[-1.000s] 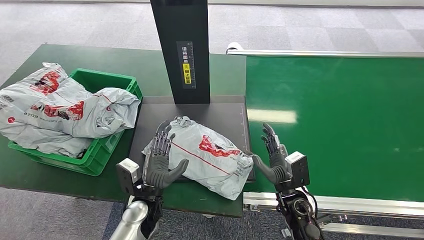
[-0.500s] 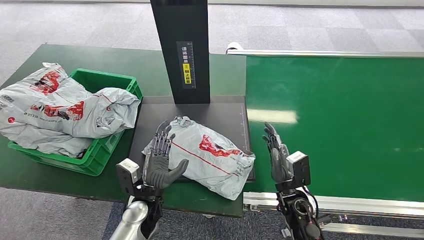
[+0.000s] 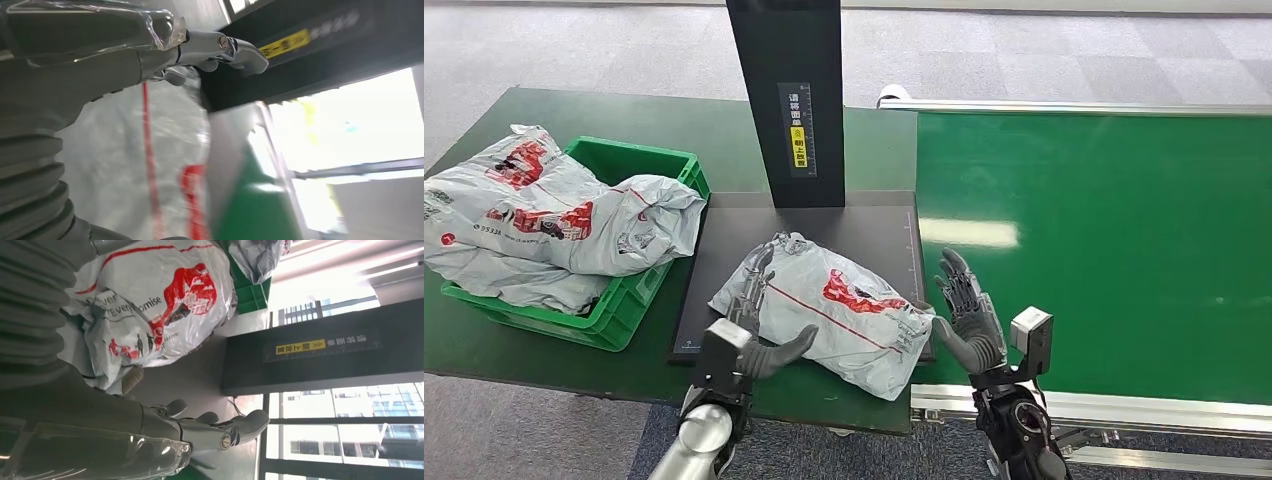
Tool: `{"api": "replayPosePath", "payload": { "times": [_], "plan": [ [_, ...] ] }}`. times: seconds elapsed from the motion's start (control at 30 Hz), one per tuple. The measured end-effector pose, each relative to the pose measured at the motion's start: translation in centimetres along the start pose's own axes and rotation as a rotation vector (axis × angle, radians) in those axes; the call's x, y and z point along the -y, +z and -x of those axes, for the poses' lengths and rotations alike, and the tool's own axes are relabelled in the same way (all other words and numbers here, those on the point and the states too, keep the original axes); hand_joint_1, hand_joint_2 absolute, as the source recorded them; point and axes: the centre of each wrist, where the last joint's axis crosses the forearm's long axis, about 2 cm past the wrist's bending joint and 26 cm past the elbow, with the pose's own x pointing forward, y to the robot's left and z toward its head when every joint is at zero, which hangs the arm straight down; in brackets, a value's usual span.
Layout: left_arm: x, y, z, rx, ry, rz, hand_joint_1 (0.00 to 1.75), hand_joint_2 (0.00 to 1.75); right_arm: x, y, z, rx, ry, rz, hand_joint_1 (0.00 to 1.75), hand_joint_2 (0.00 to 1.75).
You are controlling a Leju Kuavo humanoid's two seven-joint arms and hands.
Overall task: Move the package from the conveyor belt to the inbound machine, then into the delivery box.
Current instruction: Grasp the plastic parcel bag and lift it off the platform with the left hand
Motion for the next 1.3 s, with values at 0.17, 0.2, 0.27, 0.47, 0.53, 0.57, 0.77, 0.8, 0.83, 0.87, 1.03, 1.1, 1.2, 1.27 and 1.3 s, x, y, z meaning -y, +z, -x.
{"api": "replayPosePath", "payload": {
  "times": [0.17, 0.2, 0.27, 0.47, 0.53, 0.57, 0.77, 0.8, 0.83, 0.87, 1.03, 1.1, 1.2, 1.27, 1.3],
  "plan": [
    [2.2, -0.6, 1.0, -0.103, -0.624, 0.225, 0.00, 1.75, -0.8, 0.5, 0.3, -0.014, 0.001, -0.011, 0.00, 1.75],
    [2.5, -0.6, 1.2, -0.115, -0.649, 0.245, 0.00, 1.75, -0.9, 0.6, 0.3, -0.015, 0.001, -0.009, 0.00, 1.75],
    [2.7, -0.6, 1.6, -0.144, -0.653, 0.262, 0.00, 1.75, -0.9, 0.8, 0.3, -0.017, 0.000, -0.003, 0.00, 1.75],
    [3.0, -0.7, 2.0, -0.192, -0.650, 0.308, 0.00, 1.75, -0.9, 1.3, 0.0, -0.012, 0.009, 0.019, 0.00, 1.75],
    [3.1, -0.8, 2.0, -0.196, -0.655, 0.318, 0.00, 1.75, -0.9, 1.4, -0.1, -0.010, 0.013, 0.026, 0.00, 1.75],
    [3.1, -0.9, 2.0, -0.200, -0.662, 0.320, 0.00, 1.75, -0.9, 1.5, -0.1, -0.010, 0.015, 0.029, 0.00, 1.75],
    [3.0, -1.4, 2.1, -0.254, -0.704, 0.327, 0.77, 1.75, -0.9, 1.7, -0.3, -0.008, 0.025, 0.040, 0.00, 1.75],
    [2.9, -1.5, 2.2, -0.259, -0.698, 0.327, 1.20, 1.75, -0.9, 1.7, -0.3, -0.009, 0.026, 0.041, 0.00, 1.75],
    [2.9, -1.5, 2.2, -0.261, -0.692, 0.327, 1.64, 1.75, -1.0, 1.7, -0.4, -0.010, 0.026, 0.043, 0.00, 1.75],
    [2.9, -1.5, 2.3, -0.262, -0.685, 0.326, 1.74, 1.75, -0.9, 1.7, -0.4, -0.010, 0.026, 0.045, 0.00, 1.75],
    [2.7, -1.5, 2.4, -0.245, -0.670, 0.313, 1.75, 1.75, -0.9, 1.8, -0.3, -0.012, 0.026, 0.054, 0.00, 1.75],
    [2.5, -1.6, 2.3, -0.236, -0.670, 0.302, 1.75, 1.75, -0.8, 1.8, -0.4, -0.012, 0.026, 0.055, 0.00, 1.75],
    [2.3, -1.8, 2.3, -0.224, -0.671, 0.287, 1.75, 1.75, -0.8, 1.8, -0.4, -0.012, 0.027, 0.058, 0.00, 1.75],
    [2.3, -1.9, 2.3, -0.218, -0.672, 0.279, 1.75, 1.75, -0.7, 1.9, -0.4, -0.012, 0.027, 0.060, 0.00, 1.75],
    [2.2, -1.9, 2.3, -0.217, -0.672, 0.277, 1.75, 1.75, -0.7, 1.9, -0.4, -0.012, 0.027, 0.061, 0.00, 1.75]
  ]
}}
